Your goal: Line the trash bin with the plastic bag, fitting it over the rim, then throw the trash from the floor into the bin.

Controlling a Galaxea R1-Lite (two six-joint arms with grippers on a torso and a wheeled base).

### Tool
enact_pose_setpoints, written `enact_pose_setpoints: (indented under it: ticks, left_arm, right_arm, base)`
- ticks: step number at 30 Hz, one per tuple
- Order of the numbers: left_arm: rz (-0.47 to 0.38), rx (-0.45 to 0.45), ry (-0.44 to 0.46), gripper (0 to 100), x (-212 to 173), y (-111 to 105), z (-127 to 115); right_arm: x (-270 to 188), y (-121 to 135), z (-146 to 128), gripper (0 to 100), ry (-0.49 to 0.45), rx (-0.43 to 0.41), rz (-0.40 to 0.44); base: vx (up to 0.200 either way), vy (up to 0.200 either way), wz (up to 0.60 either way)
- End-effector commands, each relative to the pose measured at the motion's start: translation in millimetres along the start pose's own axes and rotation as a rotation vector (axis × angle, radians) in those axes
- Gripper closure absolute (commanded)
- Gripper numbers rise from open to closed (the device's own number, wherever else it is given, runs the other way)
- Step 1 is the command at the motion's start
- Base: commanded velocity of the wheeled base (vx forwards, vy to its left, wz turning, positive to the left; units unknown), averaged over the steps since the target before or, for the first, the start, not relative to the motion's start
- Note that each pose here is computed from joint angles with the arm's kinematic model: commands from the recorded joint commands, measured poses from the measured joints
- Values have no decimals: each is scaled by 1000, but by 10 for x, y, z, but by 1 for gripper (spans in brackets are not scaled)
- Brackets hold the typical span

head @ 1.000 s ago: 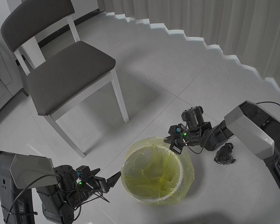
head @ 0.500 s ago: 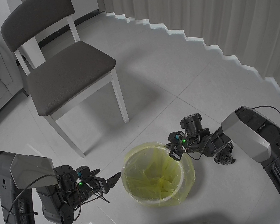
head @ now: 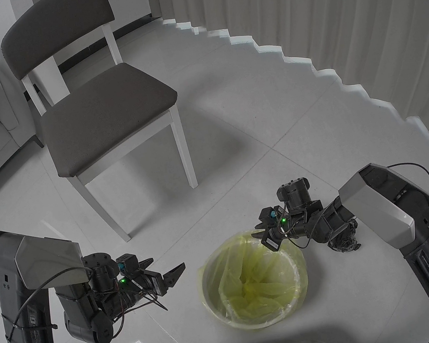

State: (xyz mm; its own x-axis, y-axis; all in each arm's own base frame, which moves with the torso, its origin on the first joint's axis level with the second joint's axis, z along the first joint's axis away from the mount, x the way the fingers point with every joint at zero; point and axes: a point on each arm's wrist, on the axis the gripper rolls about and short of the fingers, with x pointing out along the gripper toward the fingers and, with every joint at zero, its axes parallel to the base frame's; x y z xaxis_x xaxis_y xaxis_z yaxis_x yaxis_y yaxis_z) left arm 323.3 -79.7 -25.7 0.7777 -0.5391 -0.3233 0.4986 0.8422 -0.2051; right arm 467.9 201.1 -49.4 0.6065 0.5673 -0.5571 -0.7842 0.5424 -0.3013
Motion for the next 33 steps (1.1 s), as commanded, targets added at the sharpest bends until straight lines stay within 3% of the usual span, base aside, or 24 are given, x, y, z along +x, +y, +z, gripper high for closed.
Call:
enact_pose_setpoints:
  ticks: [1, 18, 21, 29, 33]
  left_arm:
    - [3, 4, -17, 0, -1, 13, 17]
    - [2, 6, -23, 0, -16, 11, 41]
    - [0, 8, -29, 0, -21, 7, 60]
    - [-46, 16, -33, 0, -106, -73, 131]
    - [-59, 20, -38, 0, -142, -98, 163]
  right_arm:
    - [-156, -80, 208, 0, -37, -12, -22]
    - [-657, -168, 508, 0, -65, 2, -52]
    - [-920, -305, 549, 0, -69, 16, -92]
    - [-1710, -770, 270, 0, -24, 122, -239]
    - [-1991, -951, -150, 0, 60, 201, -297]
  base:
    - [0, 0, 0]
    - [0, 0, 0]
    - [0, 0, 0]
    - [0, 0, 0]
    - [0, 0, 0]
